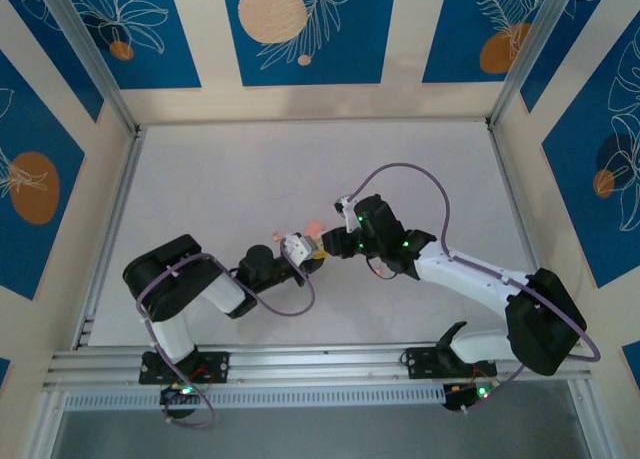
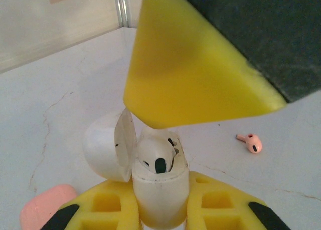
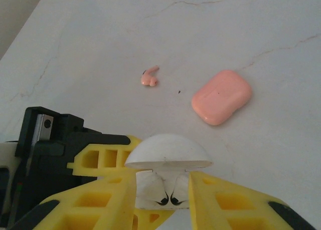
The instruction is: Insert the wireless bluetooth earbuds into the charging case
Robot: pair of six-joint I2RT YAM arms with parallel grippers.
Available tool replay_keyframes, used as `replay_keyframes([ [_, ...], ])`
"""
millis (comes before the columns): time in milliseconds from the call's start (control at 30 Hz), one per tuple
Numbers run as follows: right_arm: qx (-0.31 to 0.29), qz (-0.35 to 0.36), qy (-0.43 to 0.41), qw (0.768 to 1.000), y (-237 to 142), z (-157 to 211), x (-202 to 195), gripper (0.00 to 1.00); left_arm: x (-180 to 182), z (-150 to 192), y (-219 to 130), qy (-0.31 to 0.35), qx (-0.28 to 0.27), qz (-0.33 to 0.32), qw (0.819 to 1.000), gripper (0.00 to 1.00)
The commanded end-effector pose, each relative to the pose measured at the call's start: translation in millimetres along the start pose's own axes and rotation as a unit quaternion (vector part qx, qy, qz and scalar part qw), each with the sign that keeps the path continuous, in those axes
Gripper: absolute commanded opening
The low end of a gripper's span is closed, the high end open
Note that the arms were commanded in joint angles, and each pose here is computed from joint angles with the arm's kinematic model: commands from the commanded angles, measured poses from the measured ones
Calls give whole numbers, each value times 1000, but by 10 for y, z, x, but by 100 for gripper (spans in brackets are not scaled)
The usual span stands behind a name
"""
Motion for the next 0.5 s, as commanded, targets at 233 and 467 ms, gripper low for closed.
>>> replay_keyframes([
  [233, -64, -40, 18, 997, -405, -150, -47, 39, -171, -263, -82, 31, -51, 53, 997, 15],
  [467, -105, -137, 39, 984, -770, -201, -235, 43, -313, -455, -193, 31, -78, 110, 990, 15],
])
Point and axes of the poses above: each hand's point on the last joint's axis, 136 mm out from that joint toward the fingers, its own y axis out along the fingers, its own x axis along the line the jaws close on, z = x × y, the point moved 8 cm from there along -y, back along the fingers, and after that the axes turned 12 degrees about -y, right-handed, at the moved point
